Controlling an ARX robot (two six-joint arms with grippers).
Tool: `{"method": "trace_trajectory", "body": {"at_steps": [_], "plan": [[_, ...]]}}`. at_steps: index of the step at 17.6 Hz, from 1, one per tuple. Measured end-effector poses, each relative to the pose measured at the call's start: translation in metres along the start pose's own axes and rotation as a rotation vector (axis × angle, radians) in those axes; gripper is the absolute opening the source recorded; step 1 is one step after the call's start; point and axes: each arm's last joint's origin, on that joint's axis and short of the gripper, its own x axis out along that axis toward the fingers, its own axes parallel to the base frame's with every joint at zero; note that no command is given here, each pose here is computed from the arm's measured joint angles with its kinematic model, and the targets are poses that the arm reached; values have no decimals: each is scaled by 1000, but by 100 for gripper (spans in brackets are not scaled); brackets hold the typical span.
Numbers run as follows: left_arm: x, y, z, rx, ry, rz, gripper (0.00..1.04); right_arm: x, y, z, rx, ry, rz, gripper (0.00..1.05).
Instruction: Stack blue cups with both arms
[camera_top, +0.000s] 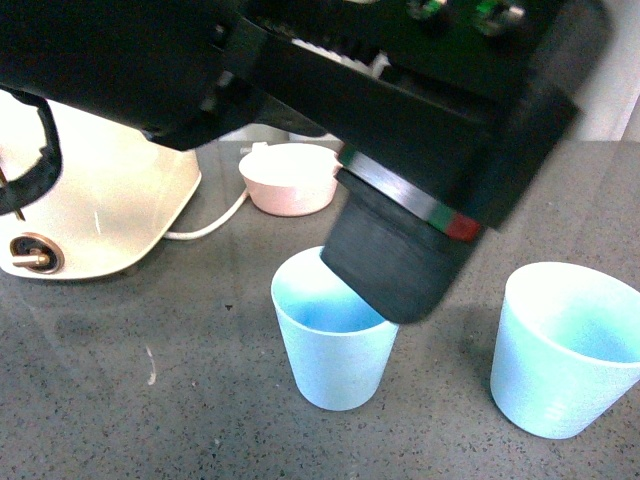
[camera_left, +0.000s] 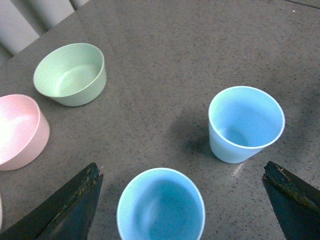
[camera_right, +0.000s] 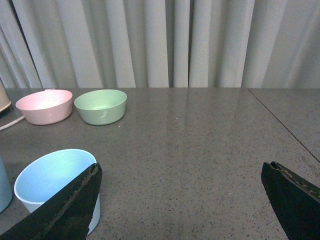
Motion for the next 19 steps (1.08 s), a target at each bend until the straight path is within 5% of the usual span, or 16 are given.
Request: {"method": "trace_trajectory", "body": {"at_steps": [6,15,19], "plan": [[-70,60,-4,-190,-180,209,98,0,0,0,0,0,0,98],[-148,19,-87,-281,-224,397,98,0,0,0,0,0,0,98],[-156,10,-103,-335,-237,425,98,0,0,0,0,0,0,98]]}}
